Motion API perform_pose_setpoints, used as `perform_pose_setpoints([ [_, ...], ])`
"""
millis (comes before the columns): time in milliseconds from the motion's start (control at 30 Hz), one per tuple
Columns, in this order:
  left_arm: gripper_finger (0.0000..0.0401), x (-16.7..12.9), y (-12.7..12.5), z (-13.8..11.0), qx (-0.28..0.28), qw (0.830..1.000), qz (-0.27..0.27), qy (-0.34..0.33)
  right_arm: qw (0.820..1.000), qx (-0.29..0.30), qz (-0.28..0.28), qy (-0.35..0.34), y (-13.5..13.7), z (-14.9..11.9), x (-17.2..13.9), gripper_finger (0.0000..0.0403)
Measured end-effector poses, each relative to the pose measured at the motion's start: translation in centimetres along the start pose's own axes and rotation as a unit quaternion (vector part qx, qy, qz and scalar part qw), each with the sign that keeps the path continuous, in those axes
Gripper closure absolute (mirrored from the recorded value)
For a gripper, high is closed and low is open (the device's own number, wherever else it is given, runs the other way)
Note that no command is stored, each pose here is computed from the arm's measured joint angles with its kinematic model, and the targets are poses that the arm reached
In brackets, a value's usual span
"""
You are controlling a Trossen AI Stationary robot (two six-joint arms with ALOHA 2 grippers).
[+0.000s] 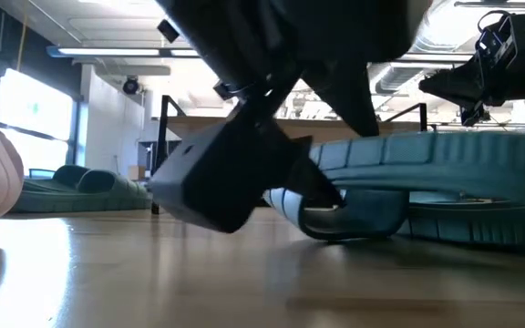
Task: Pick and place slides into the shelf
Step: Adjust the green slide
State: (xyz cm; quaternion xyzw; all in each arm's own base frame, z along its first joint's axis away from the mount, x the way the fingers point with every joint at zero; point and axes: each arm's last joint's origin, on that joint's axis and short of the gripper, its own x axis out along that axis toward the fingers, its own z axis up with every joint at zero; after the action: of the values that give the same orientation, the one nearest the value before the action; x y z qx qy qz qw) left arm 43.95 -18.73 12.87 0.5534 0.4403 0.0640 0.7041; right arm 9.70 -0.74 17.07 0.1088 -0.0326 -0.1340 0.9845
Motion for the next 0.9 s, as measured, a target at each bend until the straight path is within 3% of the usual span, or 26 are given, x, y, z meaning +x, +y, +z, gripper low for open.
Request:
perform_pose_setpoints([
  [133,0.0152,0.0,0.2,0.2,-0.025,1.0,0.006,-0.007,1.0,0.0,0.0,0.0,0.0,0.0,0.0,0.0402],
  [533,0.0318,2.0,1.6,-0.8,-0.103,0.995,-0.007,0.003,1.0,0.001,0.0,0.0,0.0,0.0,0.0,0.0402],
  [667,0.0324,1.8,1.6,-0.7,-0.096,0.995,-0.004,0.003,1.0,0.011,0.0,0.0,0.0,0.0,0.0,0.0402],
  [900,0.032,-1.7,1.9,-0.1,-0.081,0.996,0.021,-0.01,0.999,0.05,0.001,-0.003,0.0,0.1,0.0,0.0402],
])
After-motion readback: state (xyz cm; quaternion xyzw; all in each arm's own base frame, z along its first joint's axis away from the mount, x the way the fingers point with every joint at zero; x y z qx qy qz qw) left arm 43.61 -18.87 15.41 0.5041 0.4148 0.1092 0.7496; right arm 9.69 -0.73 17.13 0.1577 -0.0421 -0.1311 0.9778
